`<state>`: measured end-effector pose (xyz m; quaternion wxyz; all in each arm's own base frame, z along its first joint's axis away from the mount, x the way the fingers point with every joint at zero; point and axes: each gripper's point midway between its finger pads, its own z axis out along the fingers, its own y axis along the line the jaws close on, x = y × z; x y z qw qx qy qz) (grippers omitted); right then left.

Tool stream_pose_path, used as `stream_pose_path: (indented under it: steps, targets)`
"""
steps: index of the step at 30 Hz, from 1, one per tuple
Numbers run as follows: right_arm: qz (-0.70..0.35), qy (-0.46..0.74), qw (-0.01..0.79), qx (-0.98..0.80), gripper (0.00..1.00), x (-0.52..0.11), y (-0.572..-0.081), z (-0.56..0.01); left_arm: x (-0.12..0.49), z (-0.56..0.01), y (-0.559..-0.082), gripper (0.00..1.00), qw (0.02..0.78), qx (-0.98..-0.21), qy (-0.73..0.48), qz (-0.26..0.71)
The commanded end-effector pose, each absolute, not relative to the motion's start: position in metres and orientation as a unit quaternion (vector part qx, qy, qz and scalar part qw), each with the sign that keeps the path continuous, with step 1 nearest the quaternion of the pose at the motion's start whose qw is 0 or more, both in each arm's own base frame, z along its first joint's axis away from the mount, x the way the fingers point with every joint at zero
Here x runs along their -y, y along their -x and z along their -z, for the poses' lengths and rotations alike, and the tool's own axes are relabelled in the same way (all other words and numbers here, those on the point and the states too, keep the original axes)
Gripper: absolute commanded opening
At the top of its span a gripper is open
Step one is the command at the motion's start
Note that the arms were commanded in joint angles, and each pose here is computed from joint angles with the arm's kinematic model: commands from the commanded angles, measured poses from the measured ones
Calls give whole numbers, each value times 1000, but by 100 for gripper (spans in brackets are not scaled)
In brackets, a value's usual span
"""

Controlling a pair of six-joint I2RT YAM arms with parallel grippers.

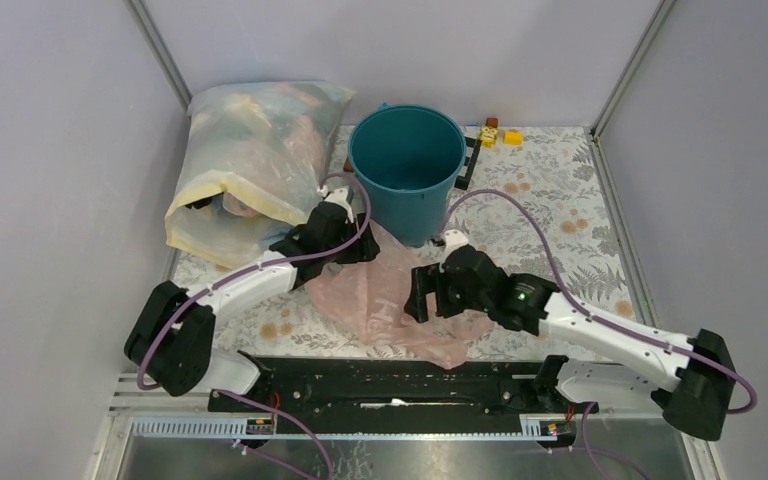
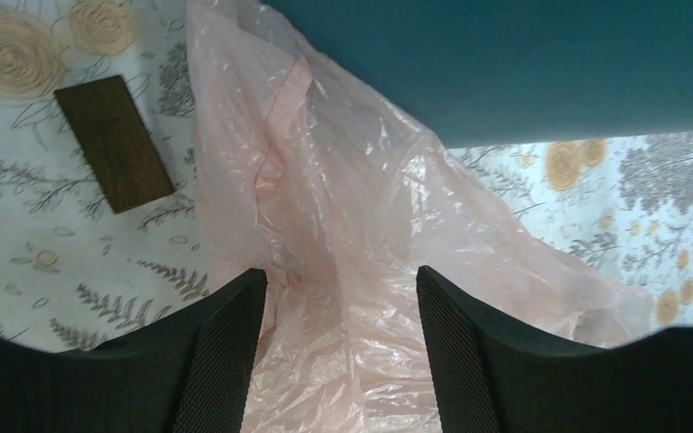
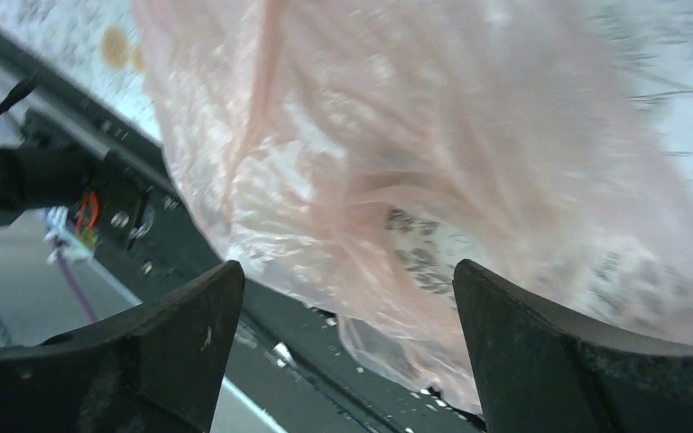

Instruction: Put the trash bags into the trash bin

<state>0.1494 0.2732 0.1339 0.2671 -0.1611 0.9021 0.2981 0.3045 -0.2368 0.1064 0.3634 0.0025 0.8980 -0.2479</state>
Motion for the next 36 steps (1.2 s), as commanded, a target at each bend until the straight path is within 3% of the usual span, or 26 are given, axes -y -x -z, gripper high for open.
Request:
stream_pose_path:
  steps: [1,9,13,21,33,35,36]
  targets:
    - [-181,100,368,-906,93,-222,-186,-151,224,-126,-308,67,393,-891,-13,225]
    - [-137,97,365,-916,89,-200,-213,-128,209,-162,-285,83,417,-876,-15,241]
    - [-168,140,361,-906,87,-219,-222,-127,202,-174,-266,83,411,-875,-15,255]
    - [-168,155,367,-902,80,-239,-248,-110,193,-153,-208,74,343,-887,18,308]
    - [-191,132,347,-909,79,-240,-265,-64,162,-160,-167,81,329,-864,159,346]
    - [-198,136,328,-914,64,-246,-263,-63,160,-160,-167,81,332,-862,162,348]
    - [-210,141,320,-913,51,-250,-260,-62,160,-158,-166,81,330,-863,161,348]
